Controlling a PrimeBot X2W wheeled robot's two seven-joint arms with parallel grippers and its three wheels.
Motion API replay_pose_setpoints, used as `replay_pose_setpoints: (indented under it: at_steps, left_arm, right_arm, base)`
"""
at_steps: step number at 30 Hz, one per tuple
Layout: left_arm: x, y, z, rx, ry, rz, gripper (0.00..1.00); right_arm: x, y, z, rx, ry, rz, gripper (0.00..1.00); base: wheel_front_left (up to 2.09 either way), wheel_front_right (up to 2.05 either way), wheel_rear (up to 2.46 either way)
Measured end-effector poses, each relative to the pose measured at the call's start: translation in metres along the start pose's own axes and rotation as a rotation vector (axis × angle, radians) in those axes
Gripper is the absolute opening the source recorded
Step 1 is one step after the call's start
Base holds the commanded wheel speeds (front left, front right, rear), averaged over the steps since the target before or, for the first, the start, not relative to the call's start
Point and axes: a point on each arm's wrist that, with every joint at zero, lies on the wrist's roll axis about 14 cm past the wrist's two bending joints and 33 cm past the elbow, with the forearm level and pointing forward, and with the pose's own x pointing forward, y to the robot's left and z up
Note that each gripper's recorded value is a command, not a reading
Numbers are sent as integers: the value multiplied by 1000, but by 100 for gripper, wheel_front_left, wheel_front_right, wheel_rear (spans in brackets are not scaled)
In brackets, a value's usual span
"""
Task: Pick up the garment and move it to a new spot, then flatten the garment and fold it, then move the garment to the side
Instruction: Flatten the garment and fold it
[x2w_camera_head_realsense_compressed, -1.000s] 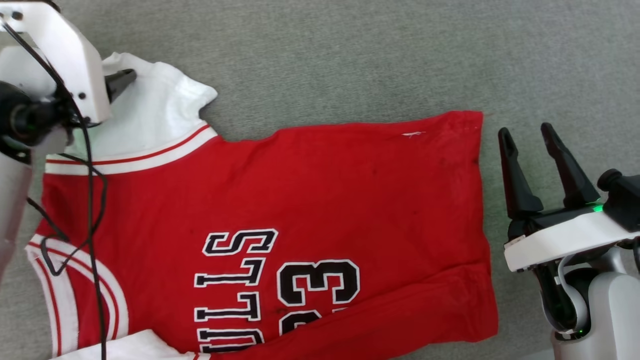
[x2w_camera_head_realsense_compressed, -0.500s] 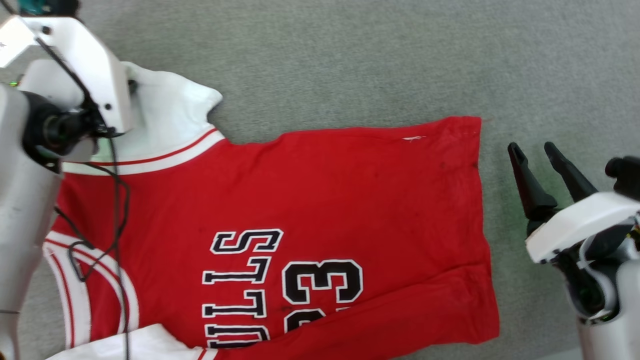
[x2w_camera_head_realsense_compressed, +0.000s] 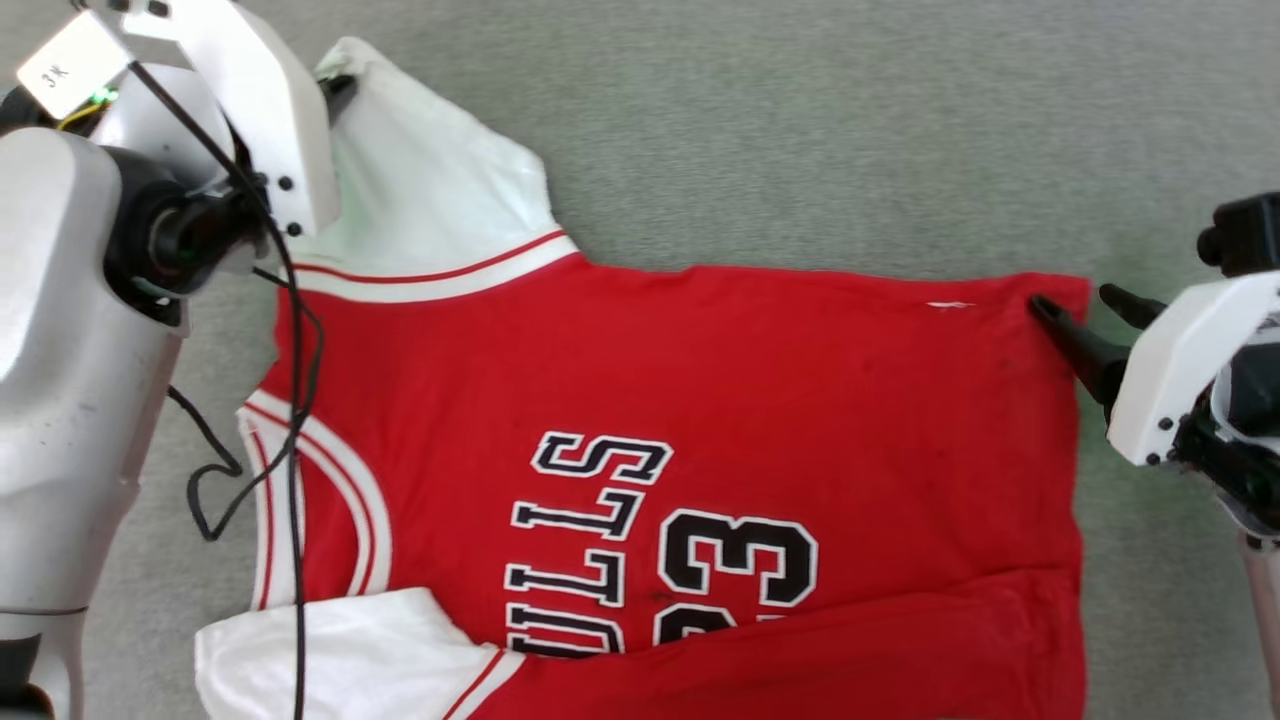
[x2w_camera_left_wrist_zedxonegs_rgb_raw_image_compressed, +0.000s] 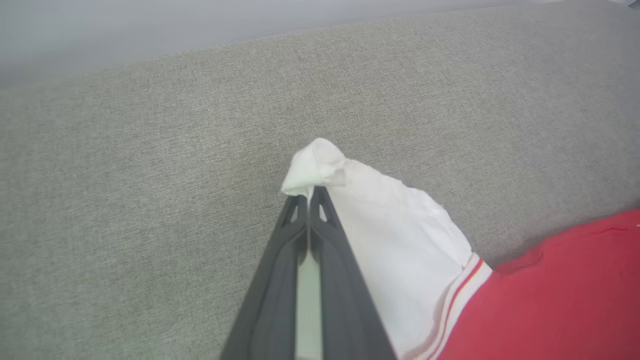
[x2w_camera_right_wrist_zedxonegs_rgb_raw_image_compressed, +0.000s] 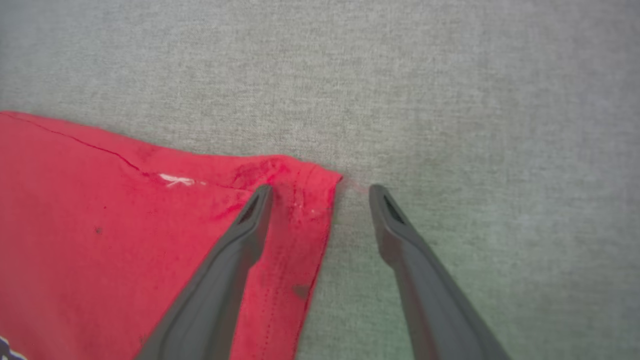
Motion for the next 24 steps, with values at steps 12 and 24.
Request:
replay_pose_setpoints:
  at_steps: [12, 24]
  left_arm:
    - [-9, 10, -23, -37, -14, -3, 0]
    - [-49, 17, -16, -70, -138, 26, 0]
  right_arm:
    - [35, 17, -38, -101, 328, 53, 8]
    - [9, 29, 14, -91, 110, 89, 0]
  base:
    - [0, 0, 0]
    - [0, 0, 0]
